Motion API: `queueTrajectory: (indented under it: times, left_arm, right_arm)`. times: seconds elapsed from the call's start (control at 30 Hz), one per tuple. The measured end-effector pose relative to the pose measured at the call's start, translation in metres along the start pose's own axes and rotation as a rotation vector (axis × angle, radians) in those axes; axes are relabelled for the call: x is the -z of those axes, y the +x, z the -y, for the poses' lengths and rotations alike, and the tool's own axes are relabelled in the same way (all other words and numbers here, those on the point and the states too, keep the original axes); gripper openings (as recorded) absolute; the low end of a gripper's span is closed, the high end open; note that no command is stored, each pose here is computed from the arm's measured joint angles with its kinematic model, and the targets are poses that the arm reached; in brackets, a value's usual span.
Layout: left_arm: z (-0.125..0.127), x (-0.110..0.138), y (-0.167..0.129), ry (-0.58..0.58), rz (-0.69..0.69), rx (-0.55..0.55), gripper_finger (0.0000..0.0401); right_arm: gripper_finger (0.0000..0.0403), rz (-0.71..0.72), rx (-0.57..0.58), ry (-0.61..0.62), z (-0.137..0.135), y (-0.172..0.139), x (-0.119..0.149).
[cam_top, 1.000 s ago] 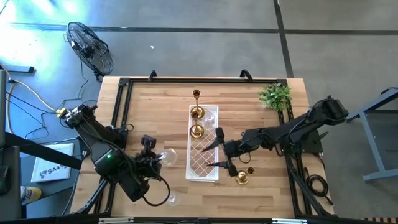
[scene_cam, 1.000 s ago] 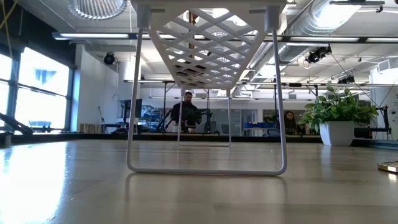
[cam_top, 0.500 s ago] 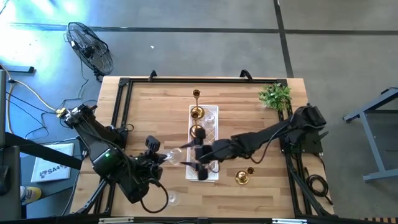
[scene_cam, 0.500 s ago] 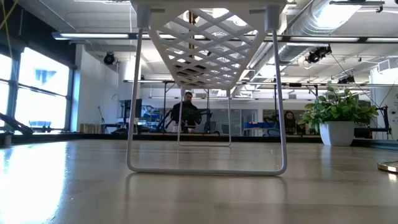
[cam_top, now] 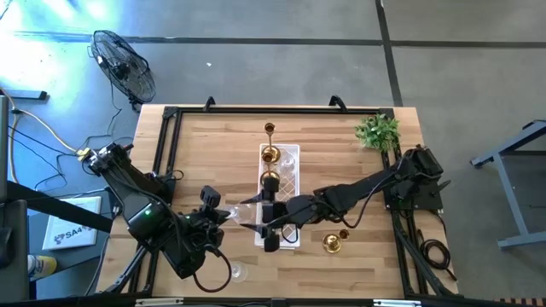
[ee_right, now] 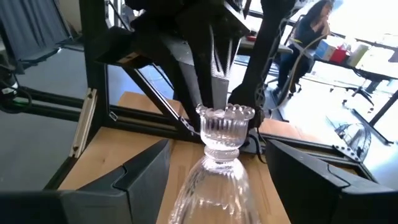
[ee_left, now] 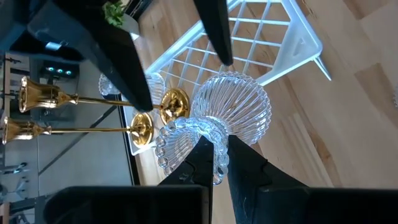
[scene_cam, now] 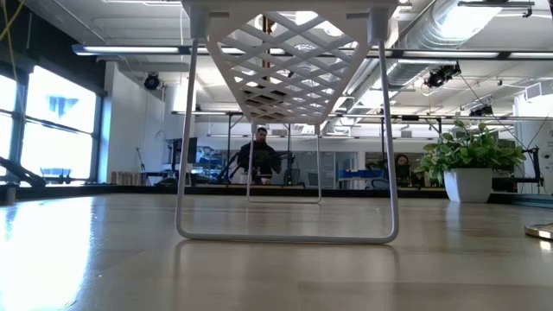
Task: Pick & Place candle stick holders
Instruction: Put the top transparent candle holder on the shelf aligned with the other transparent candle holder
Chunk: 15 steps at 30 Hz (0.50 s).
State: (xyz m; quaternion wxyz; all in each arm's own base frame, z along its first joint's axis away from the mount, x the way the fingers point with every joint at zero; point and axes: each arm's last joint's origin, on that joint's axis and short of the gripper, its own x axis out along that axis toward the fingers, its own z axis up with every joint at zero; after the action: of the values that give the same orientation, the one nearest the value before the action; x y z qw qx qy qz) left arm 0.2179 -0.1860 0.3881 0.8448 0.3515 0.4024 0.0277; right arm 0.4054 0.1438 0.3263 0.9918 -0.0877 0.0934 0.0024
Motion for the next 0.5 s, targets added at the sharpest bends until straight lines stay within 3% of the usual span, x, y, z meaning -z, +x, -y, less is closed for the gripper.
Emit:
queueTrajectory:
  times: [0.5]
  left_arm:
    - [0.0, -0.001, 0.0, 0.002, 0.009, -0.006, 0.0015]
  right_arm:
    - [0.0257, 0.009, -0.034, 0.024, 0.011, 0.018, 0.012]
